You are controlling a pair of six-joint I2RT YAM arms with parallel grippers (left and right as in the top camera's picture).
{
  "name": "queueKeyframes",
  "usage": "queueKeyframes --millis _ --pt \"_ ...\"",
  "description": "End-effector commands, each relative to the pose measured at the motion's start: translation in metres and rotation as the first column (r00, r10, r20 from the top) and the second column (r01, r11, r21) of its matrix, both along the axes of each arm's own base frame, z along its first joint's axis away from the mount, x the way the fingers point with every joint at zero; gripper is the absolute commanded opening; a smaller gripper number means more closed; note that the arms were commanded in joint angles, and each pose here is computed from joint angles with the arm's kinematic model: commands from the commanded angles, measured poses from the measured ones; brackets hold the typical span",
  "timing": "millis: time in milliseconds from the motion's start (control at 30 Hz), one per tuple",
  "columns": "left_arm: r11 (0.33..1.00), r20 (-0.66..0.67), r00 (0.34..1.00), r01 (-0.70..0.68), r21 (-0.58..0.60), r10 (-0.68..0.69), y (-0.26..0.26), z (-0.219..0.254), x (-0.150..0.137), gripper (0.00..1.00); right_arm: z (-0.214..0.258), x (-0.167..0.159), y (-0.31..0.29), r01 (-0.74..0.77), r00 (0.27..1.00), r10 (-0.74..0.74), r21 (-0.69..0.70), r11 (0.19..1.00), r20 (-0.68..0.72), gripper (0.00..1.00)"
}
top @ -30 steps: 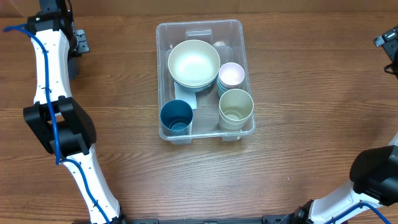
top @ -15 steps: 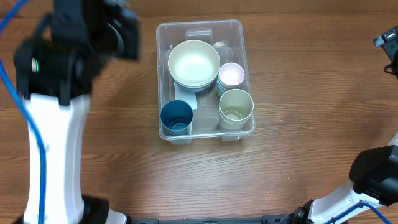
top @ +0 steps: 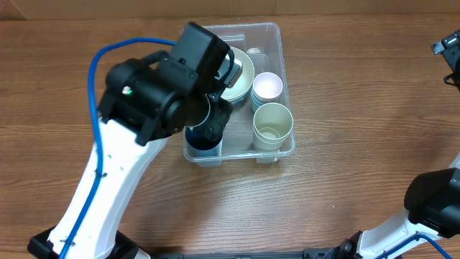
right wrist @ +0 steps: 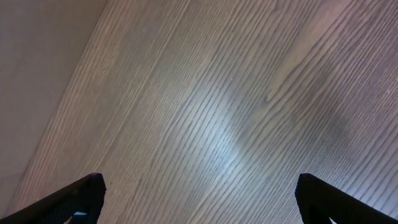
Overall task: Pack container
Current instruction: 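Lower the teal cup into the teal cup in the bin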
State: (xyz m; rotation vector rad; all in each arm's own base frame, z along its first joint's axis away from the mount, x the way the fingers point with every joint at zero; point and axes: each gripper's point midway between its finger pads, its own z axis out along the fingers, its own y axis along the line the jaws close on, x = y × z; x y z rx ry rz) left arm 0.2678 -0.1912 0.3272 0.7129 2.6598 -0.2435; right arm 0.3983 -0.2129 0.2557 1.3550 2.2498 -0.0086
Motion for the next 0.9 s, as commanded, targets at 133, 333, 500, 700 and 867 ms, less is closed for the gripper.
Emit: queueKeyframes --millis 133,333,500,700,867 --pt "0.999 -0.114 0.993 -0.009 0.046 0.015 0.0 -0.033 -0.009 0.04 0.019 -0.002 -0.002 0.013 0.999 -0.012 -0.026 1.0 0.045 1.0" --pt "1.0 -0.126 0.992 -0.002 0.03 0.005 -0.003 -0.033 -0.011 0.1 0.019 -0.002 -0.002 0.013 0.999 -0.012 -0.026 1.0 0.045 1.0" --pt "1.0 -0.126 0.992 -0.001 0.03 0.005 -0.003 -0.033 -0.011 0.25 0.019 -0.002 -0.002 0.013 0.999 -0.012 -0.026 1.0 0.045 1.0" --pt "0.999 -0.108 0.994 -0.011 0.049 0.016 0.001 -0.033 -0.007 0.48 0.019 -0.002 -0.002 0.013 0.999 -0.012 -0.026 1.0 0.045 1.0" --pt "0.987 0.027 0.992 -0.127 0.101 0.124 0.019 -0.026 0.025 0.84 0.019 -0.002 -0.002 0.013 0.999 -0.012 -0.026 1.0 0.045 1.0"
